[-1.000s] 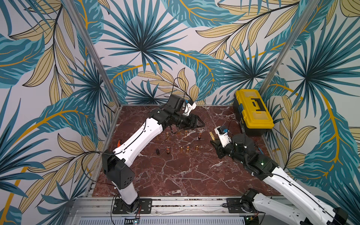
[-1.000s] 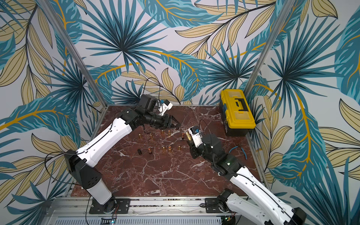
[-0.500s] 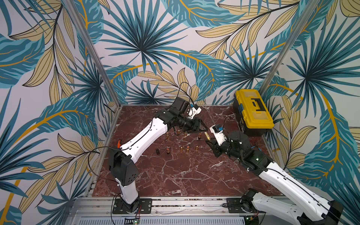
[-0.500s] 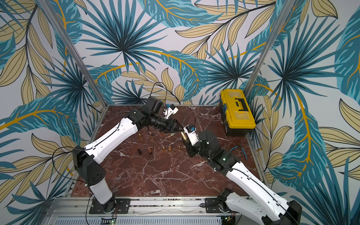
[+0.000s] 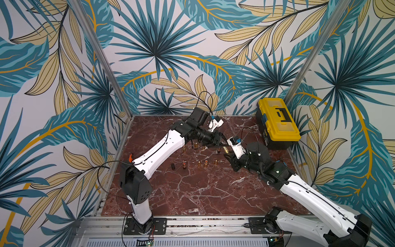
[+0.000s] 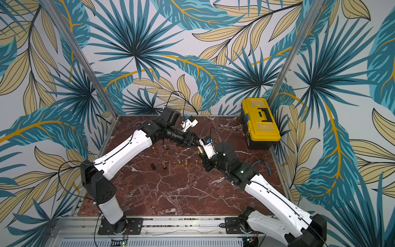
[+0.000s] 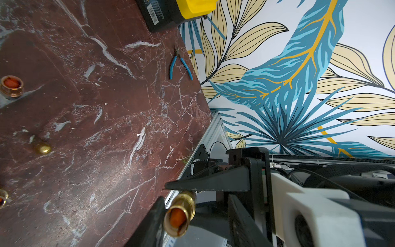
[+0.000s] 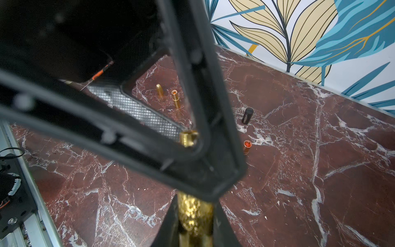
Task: Open the lipstick cap
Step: Place the lipstick at the center of the board.
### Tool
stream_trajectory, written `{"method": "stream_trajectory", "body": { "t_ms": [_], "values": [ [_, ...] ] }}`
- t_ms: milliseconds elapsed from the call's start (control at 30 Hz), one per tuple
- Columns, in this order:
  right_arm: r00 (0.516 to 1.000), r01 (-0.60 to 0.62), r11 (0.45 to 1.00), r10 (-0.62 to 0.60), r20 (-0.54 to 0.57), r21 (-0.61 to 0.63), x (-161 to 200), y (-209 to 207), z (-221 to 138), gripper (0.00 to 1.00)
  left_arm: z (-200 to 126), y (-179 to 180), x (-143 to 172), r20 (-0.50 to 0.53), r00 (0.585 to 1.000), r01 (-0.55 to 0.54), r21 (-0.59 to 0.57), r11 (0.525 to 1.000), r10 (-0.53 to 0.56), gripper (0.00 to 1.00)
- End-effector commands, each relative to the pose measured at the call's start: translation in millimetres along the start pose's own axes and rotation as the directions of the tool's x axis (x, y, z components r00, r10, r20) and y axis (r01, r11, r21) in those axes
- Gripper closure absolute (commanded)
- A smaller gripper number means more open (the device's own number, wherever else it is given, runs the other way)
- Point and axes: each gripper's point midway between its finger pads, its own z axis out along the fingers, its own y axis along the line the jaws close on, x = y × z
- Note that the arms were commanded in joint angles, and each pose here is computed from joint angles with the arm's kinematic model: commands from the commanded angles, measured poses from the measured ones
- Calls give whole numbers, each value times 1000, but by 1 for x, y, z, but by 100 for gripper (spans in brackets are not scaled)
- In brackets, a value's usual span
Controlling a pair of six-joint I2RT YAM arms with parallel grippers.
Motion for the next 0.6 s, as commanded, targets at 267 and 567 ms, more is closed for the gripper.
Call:
{"method": "stream_trajectory", "body": {
  "t_ms": [267, 567],
  "values": [
    [999, 26, 1000, -26, 32, -7, -16, 3, 2, 86, -1, -5, 5, -15, 999, -36, 25, 999, 36, 65],
    [999, 32, 999, -32, 22, -5, -14, 2, 3, 86, -1, -4, 5, -12, 999, -36, 21, 999, 36, 76]
  ]
}}
